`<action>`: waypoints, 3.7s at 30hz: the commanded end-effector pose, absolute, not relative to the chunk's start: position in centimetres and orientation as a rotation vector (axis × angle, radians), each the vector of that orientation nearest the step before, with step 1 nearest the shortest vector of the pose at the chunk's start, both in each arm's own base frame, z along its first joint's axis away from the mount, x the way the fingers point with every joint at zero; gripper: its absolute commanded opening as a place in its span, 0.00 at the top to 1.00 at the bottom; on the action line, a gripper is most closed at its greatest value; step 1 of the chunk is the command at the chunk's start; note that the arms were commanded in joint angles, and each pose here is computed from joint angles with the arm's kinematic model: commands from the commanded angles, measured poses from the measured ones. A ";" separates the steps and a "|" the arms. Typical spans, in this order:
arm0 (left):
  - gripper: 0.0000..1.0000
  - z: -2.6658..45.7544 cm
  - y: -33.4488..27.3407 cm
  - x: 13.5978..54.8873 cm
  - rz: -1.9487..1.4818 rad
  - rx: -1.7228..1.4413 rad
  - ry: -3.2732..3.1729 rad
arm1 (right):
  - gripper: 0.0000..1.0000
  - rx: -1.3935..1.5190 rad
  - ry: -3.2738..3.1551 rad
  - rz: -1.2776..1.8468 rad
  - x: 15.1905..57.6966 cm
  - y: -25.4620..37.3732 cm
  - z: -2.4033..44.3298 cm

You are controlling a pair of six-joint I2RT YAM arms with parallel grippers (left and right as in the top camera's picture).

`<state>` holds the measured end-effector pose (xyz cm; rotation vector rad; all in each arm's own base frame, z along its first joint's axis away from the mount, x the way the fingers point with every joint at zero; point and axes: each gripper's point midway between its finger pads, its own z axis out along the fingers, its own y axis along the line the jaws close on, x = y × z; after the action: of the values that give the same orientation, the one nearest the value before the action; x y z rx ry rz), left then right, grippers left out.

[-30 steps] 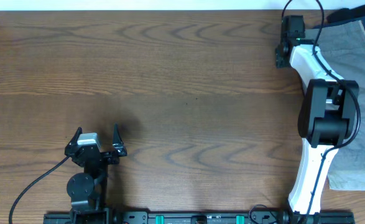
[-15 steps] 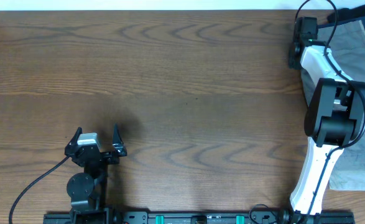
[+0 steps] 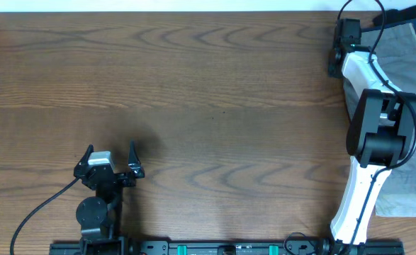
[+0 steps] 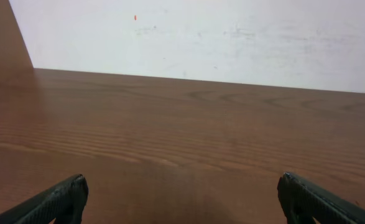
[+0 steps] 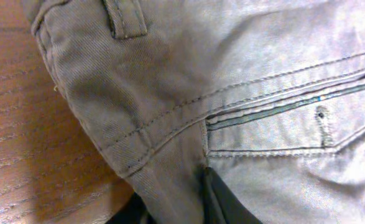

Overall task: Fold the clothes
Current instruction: 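Grasp the grey-green shorts on top of the stack with the right gripper, then pull the shorts left onto the open table with the right gripper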

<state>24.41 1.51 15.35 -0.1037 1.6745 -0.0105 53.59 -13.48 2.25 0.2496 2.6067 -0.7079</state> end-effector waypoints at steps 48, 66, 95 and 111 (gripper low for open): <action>0.02 13.8 1.4 24.4 -0.011 -0.098 1.715 | 0.99 0.392 2.404 -0.579 53.4 -11.5 14.9; 0.02 13.8 1.4 24.4 -0.011 -0.098 1.715 | 0.99 -0.362 2.434 0.138 50.8 20.7 15.6; 0.02 13.8 1.4 24.4 -0.011 -0.098 1.715 | 0.29 -0.583 2.437 0.225 36.1 34.2 20.4; 0.02 13.8 1.4 24.4 -0.011 -0.098 1.715 | 0.01 0.138 2.988 -0.265 34.4 7.2 15.2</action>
<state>24.41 1.50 15.35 -0.1034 1.6745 -0.0109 35.01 9.48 17.82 -0.0199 2.9185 -0.2026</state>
